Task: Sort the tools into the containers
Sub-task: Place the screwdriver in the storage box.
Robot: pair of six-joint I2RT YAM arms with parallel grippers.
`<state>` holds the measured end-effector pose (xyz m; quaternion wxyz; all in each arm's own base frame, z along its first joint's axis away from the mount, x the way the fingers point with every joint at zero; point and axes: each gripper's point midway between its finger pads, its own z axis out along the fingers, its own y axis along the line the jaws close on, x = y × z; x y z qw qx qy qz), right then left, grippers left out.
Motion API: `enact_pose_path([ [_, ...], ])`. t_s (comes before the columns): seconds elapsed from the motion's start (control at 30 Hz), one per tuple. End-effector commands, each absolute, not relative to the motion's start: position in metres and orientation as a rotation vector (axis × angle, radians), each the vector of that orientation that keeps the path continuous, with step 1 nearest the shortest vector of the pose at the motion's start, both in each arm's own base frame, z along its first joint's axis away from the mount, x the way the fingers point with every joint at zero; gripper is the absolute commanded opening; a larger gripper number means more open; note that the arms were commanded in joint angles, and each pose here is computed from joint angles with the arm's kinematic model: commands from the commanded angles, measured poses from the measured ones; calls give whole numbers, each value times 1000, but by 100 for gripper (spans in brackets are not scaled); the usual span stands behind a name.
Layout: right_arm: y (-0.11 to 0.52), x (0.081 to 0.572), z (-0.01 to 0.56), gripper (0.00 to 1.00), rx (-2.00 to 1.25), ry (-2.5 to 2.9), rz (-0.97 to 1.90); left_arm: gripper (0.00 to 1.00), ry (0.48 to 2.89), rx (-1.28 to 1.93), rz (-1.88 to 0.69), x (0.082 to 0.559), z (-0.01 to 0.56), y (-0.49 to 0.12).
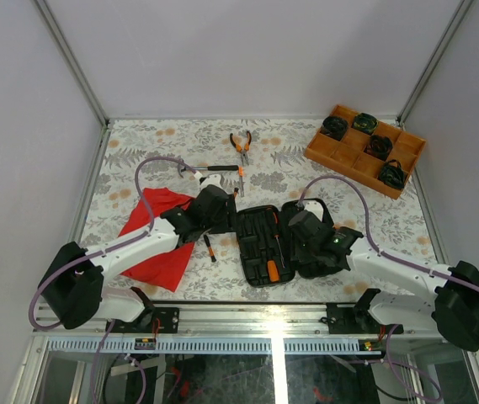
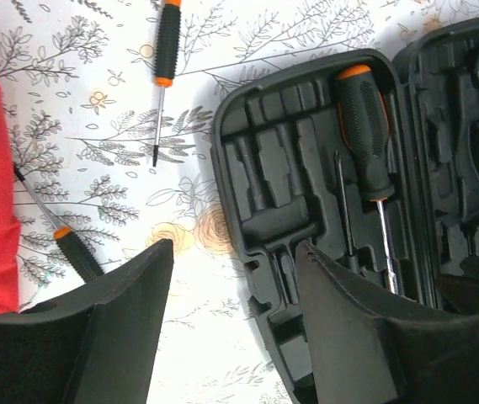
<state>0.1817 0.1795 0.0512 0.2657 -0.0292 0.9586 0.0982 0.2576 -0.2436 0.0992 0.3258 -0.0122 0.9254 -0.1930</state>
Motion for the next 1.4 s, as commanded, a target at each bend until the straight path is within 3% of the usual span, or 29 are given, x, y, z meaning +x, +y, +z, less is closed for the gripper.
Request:
enact_pose_path([
  [0.0,188,179,57,45,-117,2586,362,59,2415,-14,-496,259,101,-237],
  [0.33,207,159,47,46,-83,2676,528,59,2426,59,-585,252,100,-249],
  [0.63,261,150,75,47,-179,2575,965,58,2423,68,-592,252,101,-250],
  [0.8,248,165,86,47,-114,2501,871,58,2424,53,-602,251,102,-251],
  [1.1,193,201,118,46,310,2169,753,49,2469,94,-784,214,96,-286],
  [1.37,192,197,109,45,318,2206,741,44,2519,103,-891,178,88,-306],
])
